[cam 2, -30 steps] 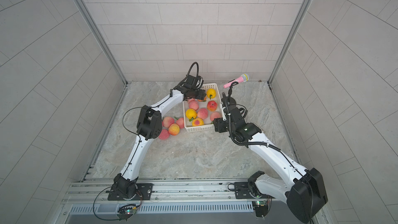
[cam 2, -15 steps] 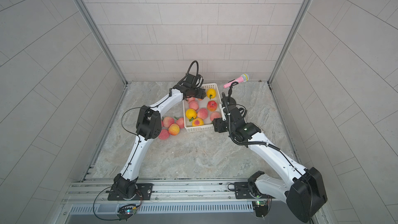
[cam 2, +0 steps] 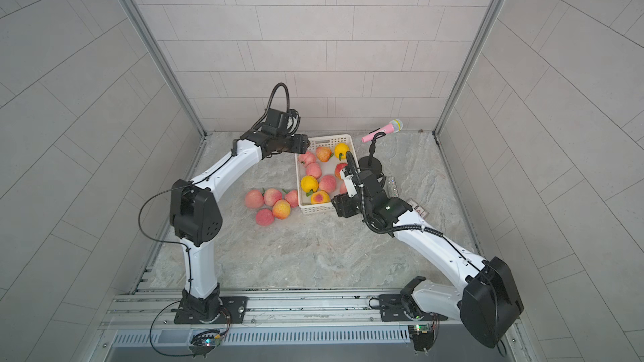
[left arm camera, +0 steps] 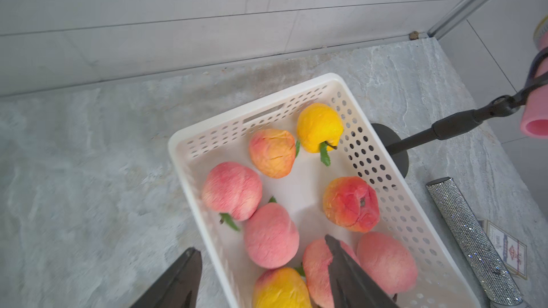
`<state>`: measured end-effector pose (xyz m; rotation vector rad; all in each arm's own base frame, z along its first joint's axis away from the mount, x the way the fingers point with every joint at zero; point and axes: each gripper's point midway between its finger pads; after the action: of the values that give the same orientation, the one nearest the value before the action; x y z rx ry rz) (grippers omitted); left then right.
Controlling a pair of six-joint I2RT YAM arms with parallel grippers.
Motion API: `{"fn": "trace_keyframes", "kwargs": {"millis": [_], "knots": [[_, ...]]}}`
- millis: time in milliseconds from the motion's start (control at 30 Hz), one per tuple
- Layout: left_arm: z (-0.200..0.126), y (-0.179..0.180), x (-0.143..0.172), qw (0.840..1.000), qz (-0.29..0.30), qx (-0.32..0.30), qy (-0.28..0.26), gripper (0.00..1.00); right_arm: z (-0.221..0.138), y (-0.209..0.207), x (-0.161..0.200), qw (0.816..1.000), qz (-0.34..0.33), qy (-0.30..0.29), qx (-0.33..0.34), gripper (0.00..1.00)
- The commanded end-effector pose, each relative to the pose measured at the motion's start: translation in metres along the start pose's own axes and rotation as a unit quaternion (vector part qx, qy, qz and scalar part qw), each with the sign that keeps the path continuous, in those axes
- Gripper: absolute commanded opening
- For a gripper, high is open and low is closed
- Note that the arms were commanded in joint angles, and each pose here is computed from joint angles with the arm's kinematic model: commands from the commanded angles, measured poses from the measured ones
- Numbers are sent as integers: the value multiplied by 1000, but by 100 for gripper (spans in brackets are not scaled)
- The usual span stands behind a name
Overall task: Put the peaches into the basket
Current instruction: Place the peach in the basket, then pick up the peach from the center of the board.
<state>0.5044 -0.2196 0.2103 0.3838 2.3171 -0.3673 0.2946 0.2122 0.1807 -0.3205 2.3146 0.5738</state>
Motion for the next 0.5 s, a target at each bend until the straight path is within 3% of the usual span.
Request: {"fn": "trace_keyframes", "kwargs": {"millis": [0, 233, 467], "knots": [[-10, 27, 28, 998, -52, -5, 25, 73, 2, 41, -20, 995, -83, -29, -47, 74], [-36, 60, 66, 990, -129, 15, 52, 73, 37, 98, -1, 970, -237, 18, -58, 74], [-51, 74, 93, 989, -131, -2, 74, 73, 76, 132, 9, 950, -299, 52, -75, 78]]}}
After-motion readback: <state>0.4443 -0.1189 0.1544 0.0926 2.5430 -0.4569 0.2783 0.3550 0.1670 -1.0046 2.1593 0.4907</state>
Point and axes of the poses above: each gripper's point midway between its finger pads, its own z axis out along the fingers, its own y axis along the line the jaws close on, x = y × z, and after that the axes turned 7 degrees about z, right-handed
